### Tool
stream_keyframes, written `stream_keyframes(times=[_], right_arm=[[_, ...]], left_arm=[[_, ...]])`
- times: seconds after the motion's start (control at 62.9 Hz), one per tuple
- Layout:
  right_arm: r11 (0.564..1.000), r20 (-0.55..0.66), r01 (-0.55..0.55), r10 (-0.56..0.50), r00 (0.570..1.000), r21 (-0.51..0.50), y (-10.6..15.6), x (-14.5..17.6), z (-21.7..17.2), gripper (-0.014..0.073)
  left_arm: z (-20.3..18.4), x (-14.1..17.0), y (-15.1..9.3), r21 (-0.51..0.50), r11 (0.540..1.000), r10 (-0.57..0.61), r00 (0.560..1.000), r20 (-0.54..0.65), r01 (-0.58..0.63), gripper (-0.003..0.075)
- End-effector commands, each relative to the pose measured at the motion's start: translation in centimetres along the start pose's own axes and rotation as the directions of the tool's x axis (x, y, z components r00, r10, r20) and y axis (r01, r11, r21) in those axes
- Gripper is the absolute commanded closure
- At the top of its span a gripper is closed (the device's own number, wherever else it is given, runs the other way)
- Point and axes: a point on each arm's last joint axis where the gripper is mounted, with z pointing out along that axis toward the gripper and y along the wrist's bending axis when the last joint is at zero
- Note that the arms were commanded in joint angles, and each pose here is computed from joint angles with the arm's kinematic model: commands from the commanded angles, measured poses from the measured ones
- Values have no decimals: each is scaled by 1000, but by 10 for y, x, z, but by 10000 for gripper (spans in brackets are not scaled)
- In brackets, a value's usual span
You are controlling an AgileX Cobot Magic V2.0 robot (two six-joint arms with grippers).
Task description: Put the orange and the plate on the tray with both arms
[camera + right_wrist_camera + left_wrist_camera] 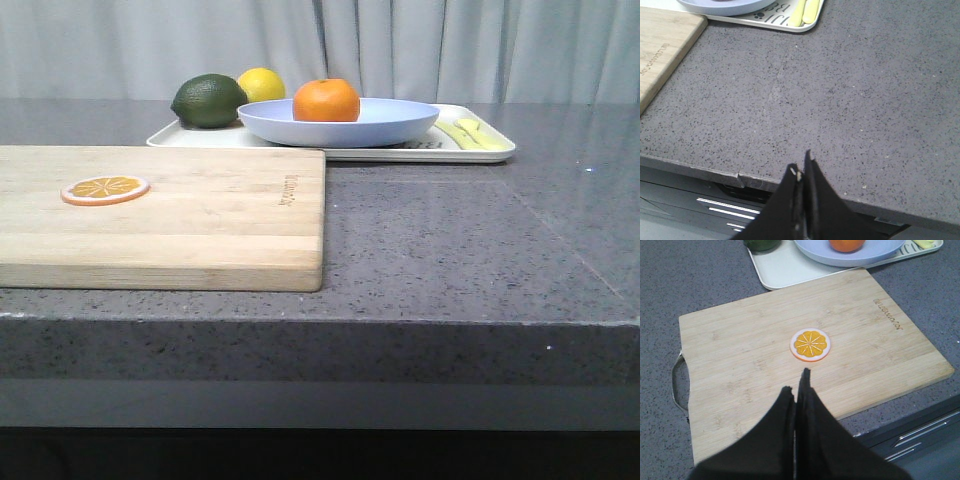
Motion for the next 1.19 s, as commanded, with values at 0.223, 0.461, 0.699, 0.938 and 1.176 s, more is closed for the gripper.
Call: stream_keyframes(times=[0.223, 0.461, 0.699, 0.938, 1.176], right_arm=[[1000, 76, 7, -8, 997, 9, 0, -12, -3, 663], [1000, 75, 7, -8, 997, 9, 0, -12, -3, 663], [1000, 75, 7, -8, 997, 9, 0, -12, -3, 663], [1000, 75, 7, -8, 997, 9, 0, -12, -3, 663], [1000, 73, 7, -8, 997, 9, 0, -12, -3, 663]], left_arm=[[-4, 3, 1, -13, 1000, -21, 985, 169, 23, 740], [2, 63, 9, -156, 981, -56, 944, 326, 112, 740], [16, 123, 7, -197, 951, -90, 822, 562, 239, 740], [30, 150, 6, -182, 935, -134, 779, 612, 303, 740], [41, 162, 6, -181, 935, -140, 784, 605, 306, 740]])
